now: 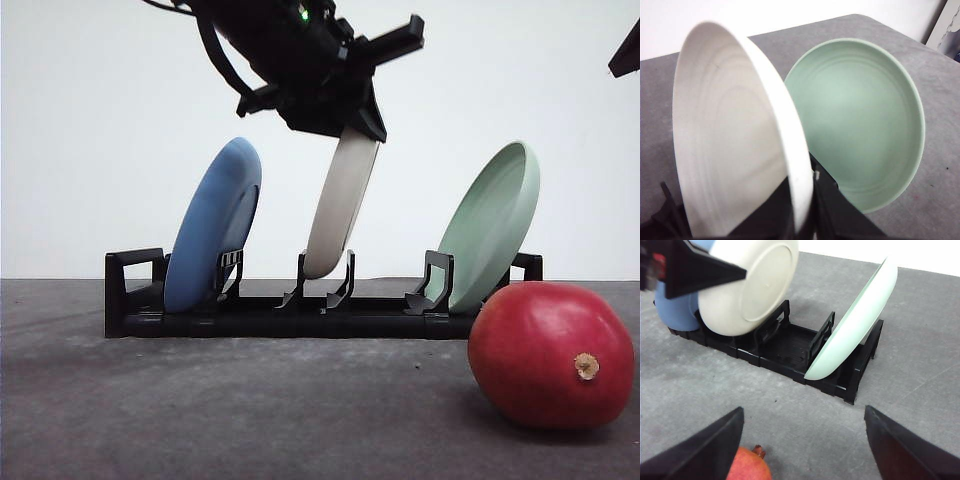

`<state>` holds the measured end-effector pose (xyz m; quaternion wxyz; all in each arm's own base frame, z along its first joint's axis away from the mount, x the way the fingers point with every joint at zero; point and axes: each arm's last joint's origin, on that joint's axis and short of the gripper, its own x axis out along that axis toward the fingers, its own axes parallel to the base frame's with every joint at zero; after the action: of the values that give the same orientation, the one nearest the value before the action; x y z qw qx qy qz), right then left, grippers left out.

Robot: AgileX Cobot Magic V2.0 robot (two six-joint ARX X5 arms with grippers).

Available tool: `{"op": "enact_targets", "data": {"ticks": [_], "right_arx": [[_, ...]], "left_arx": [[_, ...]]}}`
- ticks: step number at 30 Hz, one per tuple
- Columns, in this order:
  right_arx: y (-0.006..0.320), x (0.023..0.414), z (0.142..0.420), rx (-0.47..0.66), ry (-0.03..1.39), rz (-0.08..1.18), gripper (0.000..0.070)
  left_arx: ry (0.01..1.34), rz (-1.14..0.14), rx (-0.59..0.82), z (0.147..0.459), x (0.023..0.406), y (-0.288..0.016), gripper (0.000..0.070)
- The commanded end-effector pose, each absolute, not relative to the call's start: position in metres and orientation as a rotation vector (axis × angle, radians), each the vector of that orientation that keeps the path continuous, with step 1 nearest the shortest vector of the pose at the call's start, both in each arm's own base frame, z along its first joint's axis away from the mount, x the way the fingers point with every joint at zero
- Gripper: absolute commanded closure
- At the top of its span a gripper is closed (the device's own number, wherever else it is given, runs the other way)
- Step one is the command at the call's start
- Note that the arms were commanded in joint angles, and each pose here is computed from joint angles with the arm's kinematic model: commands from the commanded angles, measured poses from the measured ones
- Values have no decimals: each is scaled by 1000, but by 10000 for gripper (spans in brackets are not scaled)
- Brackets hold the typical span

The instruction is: Place pomegranate in white plate

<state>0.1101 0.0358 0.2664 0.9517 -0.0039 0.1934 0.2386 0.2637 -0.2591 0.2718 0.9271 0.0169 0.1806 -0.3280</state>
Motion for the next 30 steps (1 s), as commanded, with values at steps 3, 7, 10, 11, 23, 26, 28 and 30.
{"op": "enact_targets", "data": {"ticks": [3, 7, 10, 11, 23, 26, 28, 30], "right_arx": [[36, 110, 272, -4, 372, 490, 213], [36, 110, 272, -4, 372, 490, 213], [36, 110, 272, -4, 372, 490, 213], [36, 110, 272, -4, 372, 490, 213], [36, 110, 272, -4, 372, 489, 213], [36, 110, 272, -4, 372, 489, 213], [36, 110, 272, -4, 372, 489, 213], [36, 110, 272, -4, 372, 489, 213]], "left_arx": [[329, -686, 20, 288, 259, -259, 698], [312, -688, 12, 297, 255, -255, 698], [299, -690, 6, 303, 252, -253, 698], [296, -691, 5, 305, 251, -252, 698], [270, -735, 36, 324, 230, -249, 698], [261, -763, 84, 329, 220, -249, 698], [266, -780, 117, 332, 212, -248, 698], [277, -797, 153, 334, 204, -246, 697]]}}
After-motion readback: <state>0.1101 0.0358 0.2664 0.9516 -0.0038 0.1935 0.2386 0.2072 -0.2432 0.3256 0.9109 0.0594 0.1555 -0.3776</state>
